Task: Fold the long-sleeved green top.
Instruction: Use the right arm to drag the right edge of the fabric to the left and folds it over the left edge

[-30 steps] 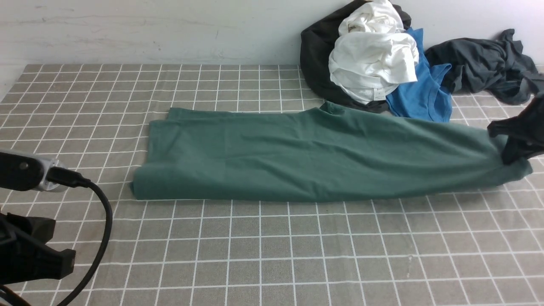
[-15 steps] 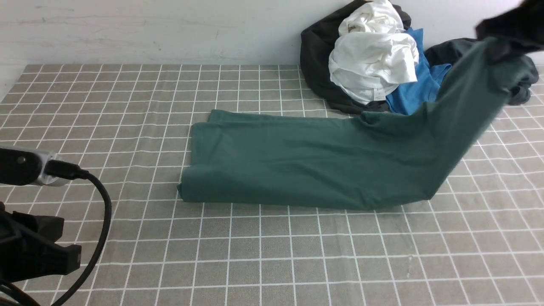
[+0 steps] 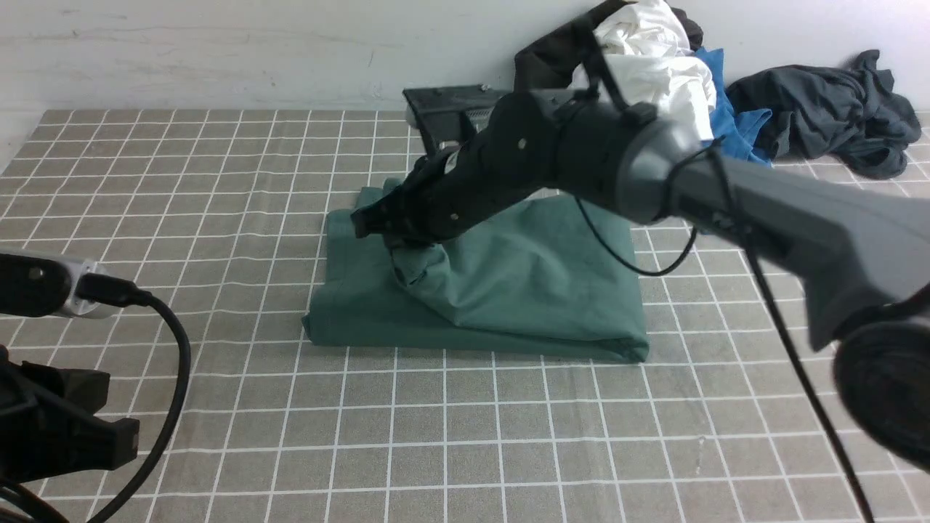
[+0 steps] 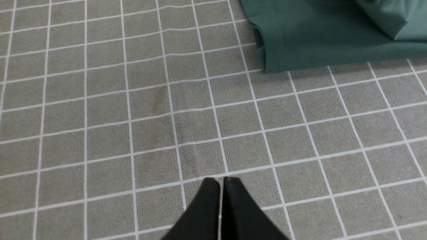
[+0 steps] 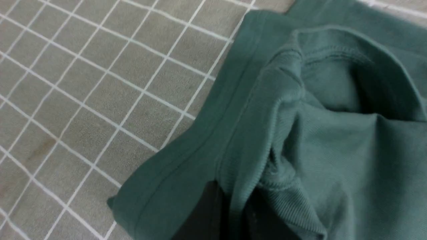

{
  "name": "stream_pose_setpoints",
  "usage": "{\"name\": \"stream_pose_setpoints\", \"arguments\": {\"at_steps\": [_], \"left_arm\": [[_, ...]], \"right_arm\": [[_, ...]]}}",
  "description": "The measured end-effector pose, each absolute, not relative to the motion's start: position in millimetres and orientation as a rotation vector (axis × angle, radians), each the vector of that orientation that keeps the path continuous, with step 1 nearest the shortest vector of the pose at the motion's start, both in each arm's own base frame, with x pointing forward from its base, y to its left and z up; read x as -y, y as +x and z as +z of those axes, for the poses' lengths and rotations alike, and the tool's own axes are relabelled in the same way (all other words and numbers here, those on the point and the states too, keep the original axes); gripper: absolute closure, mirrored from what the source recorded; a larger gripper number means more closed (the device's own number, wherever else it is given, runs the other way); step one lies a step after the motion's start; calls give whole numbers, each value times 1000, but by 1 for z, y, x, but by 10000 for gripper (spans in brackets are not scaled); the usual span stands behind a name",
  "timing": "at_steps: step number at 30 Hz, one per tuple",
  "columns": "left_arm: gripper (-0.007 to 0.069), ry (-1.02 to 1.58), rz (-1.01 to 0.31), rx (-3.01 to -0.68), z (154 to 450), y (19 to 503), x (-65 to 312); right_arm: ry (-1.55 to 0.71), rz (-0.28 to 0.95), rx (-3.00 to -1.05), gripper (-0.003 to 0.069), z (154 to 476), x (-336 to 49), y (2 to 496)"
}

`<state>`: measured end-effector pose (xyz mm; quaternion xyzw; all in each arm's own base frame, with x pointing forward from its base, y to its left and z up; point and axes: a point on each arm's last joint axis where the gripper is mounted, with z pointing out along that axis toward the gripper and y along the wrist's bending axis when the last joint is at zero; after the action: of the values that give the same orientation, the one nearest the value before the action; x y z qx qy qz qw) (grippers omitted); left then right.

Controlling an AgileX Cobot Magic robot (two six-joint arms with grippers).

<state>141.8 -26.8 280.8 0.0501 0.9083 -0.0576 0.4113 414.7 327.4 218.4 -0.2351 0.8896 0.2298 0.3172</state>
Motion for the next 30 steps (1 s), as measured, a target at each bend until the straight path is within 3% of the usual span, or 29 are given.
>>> {"name": "stream_pose_setpoints", "arguments": {"at_steps": [7,10,12,14,17,20,22,27,30], "left_arm": [[629,127,-144,-2294,280,141,27],[629,127,-143,-2303,280,140,27],[629,130,-143,-2301,281,139,26],[629,218,-126,-2212,291,124,26],[629,348,-91,-2043,303,96,23],[629,391,-76,-1937,299,76,20],[629,393,-74,-1862,289,64,17],[629,353,-65,-1605,256,46,13],[629,330,-64,-1498,255,43,12]], "right_arm": [[-563,692,-2300,600,213,-351,436],[-602,687,-2303,487,222,-353,436],[-618,672,-2300,449,225,-352,436],[-672,603,-2292,367,238,-348,436],[-737,501,-2310,337,248,-342,434],[-770,437,-2337,354,247,-338,433],[-783,416,-2364,403,240,-337,433],[-755,552,-2360,597,202,-359,434],[-835,566,-2313,657,181,-379,427]]}}
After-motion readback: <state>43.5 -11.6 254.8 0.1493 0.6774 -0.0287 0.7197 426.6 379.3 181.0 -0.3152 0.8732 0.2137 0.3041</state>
